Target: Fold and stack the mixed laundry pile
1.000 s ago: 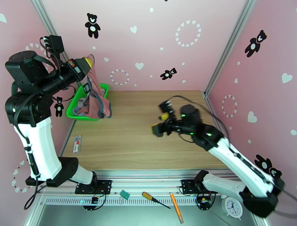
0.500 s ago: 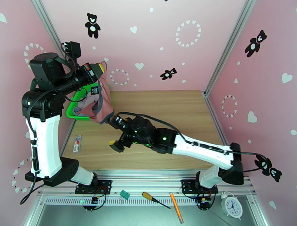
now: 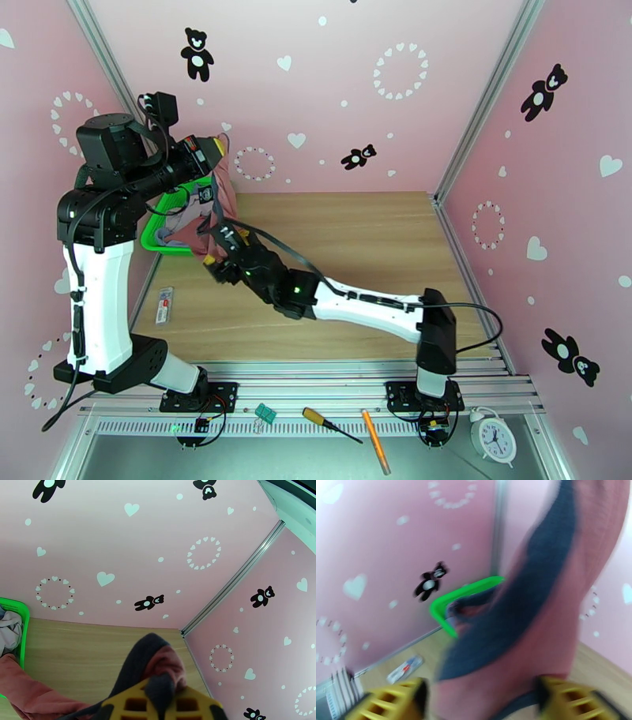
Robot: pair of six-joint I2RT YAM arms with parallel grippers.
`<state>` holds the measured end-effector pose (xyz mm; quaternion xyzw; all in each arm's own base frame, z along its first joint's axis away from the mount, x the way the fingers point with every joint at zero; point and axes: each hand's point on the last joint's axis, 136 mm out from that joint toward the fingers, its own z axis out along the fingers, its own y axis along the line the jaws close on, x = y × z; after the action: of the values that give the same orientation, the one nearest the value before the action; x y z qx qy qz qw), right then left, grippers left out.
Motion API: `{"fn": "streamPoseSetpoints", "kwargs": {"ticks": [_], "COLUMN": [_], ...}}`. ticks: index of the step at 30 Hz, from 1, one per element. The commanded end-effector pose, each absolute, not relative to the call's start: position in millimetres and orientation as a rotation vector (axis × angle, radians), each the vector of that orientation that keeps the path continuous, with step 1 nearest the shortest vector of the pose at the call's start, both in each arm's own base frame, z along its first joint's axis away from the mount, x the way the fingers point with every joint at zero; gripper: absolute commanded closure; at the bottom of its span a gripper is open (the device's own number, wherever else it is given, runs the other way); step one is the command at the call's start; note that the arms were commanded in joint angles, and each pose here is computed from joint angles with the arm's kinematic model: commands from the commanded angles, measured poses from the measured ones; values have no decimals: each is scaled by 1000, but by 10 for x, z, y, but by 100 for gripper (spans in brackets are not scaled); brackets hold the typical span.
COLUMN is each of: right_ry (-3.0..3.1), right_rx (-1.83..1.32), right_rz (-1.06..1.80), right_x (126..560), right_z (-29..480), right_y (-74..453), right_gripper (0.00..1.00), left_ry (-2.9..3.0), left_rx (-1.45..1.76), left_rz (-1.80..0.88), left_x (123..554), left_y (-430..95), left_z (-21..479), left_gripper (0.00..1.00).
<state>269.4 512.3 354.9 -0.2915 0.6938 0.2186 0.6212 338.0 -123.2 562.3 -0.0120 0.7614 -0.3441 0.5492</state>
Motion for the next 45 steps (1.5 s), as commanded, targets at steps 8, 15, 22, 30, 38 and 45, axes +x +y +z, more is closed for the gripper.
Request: {"fn": "streamPoseSetpoints", "kwargs": {"ticks": [8, 15, 22, 30, 38, 45], "right_ry": [1621, 1567, 1492, 1449, 1508, 1616], "right_rx": [-503, -365, -315, -302, -331, -365], "right_rz": [340, 312, 257, 257, 147, 81], "right_x": [3465, 3770, 3454, 2839, 3014, 3863], "right_z": [4843, 5472, 5930, 6210, 6032, 5622], "right_y": [3674, 2688, 2087, 1592, 1608, 1967], "right_gripper": [100, 100, 100, 100, 100, 100], "left_ry": [1643, 1603, 1650, 1751, 1811, 1882], "left_rx": [-149, -158, -29, 53, -60, -153], "left_rz": [-537, -536, -702, -871, -782, -584], "left_x": [3282, 3520, 3428, 2962, 3020, 3777], "left_y": [-754, -778, -1091, -1288, -1121, -980], "left_z": [6027, 6065, 6016, 5855, 5592, 5208], "left_gripper": [100, 100, 100, 100, 100, 100]}}
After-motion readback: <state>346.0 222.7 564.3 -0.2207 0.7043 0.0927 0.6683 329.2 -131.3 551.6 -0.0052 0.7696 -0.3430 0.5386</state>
